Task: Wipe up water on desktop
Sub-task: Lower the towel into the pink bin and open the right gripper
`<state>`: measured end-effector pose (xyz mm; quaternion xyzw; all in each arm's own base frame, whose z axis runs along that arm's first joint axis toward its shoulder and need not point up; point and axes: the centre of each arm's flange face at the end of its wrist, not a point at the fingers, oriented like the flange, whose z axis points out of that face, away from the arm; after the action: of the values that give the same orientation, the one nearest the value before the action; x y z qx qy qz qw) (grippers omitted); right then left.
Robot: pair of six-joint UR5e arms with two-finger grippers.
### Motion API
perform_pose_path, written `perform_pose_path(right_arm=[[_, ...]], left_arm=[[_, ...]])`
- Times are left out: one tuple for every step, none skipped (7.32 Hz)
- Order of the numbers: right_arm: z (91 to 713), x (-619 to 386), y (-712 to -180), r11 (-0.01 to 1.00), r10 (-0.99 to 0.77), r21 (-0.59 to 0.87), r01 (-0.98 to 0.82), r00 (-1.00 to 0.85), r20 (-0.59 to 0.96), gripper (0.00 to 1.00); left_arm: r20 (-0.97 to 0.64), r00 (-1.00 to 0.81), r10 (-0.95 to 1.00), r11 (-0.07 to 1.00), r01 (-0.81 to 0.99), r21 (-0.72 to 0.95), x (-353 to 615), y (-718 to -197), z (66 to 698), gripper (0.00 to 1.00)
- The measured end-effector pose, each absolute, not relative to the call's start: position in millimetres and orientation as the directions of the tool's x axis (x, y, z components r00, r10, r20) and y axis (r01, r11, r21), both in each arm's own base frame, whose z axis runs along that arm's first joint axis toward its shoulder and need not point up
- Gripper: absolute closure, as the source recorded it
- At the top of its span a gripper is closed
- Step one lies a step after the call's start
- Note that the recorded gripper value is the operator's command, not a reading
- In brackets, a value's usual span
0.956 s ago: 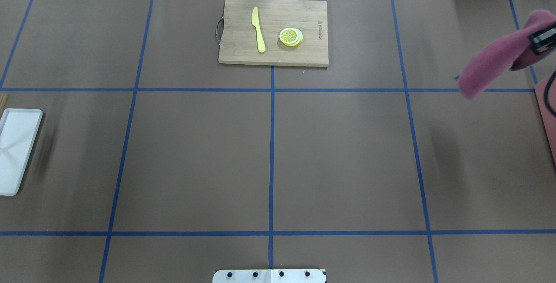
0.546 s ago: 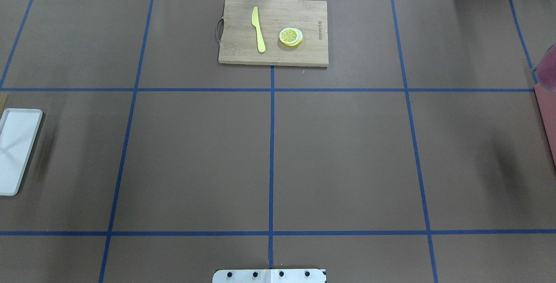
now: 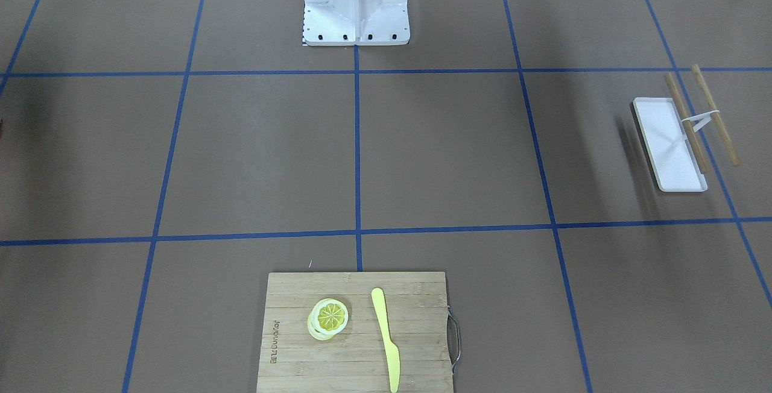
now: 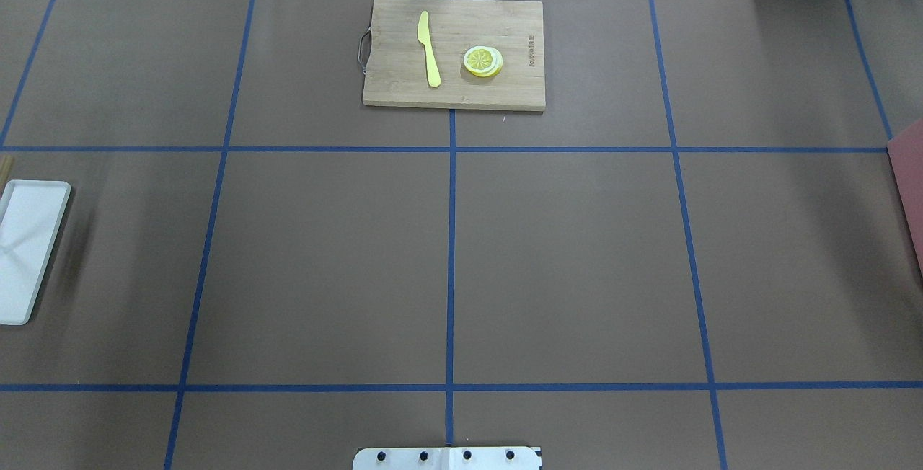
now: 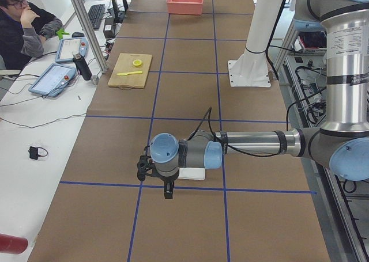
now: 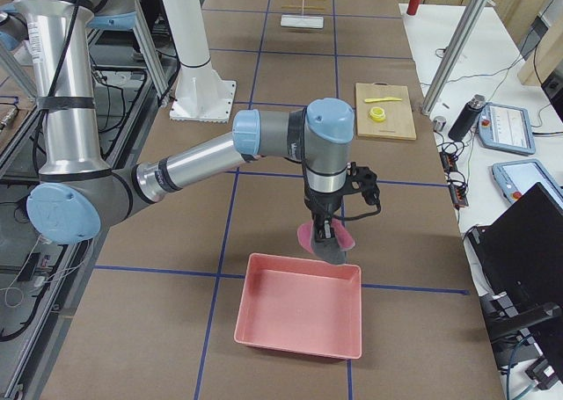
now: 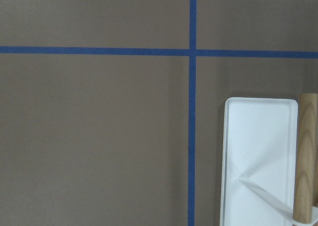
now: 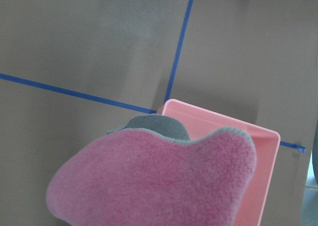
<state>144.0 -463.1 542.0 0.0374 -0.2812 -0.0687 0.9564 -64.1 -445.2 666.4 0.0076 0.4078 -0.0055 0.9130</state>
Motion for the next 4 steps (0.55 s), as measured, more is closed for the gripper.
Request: perform_pose_path(right_arm=[[578, 152, -451, 0.99, -0.135, 0.096, 0.099, 0.832, 0.539, 1.0], [612, 154, -445, 0.991, -0.128, 0.097, 0.089, 0.831, 0.541, 1.0], [639, 152, -447, 0.992, -0.12, 0.105, 0.074, 0.831, 0.544, 0.87], [653, 145, -452, 0.992, -0.111, 0.112, 0.058, 0.829, 0.548, 0.52]], left_arm=[[-0.744, 0.668, -0.005, 1.0, 0.016, 0.008, -64, -445, 667, 0.02], [-0.744, 0.668, -0.005, 1.0, 0.015, 0.007, -64, -445, 668, 0.02], [-0.744, 0.669, -0.006, 1.0, 0.015, 0.006, -64, -445, 668, 0.02], [-0.744, 0.669, -0.006, 1.0, 0.015, 0.006, -64, -445, 668, 0.02]])
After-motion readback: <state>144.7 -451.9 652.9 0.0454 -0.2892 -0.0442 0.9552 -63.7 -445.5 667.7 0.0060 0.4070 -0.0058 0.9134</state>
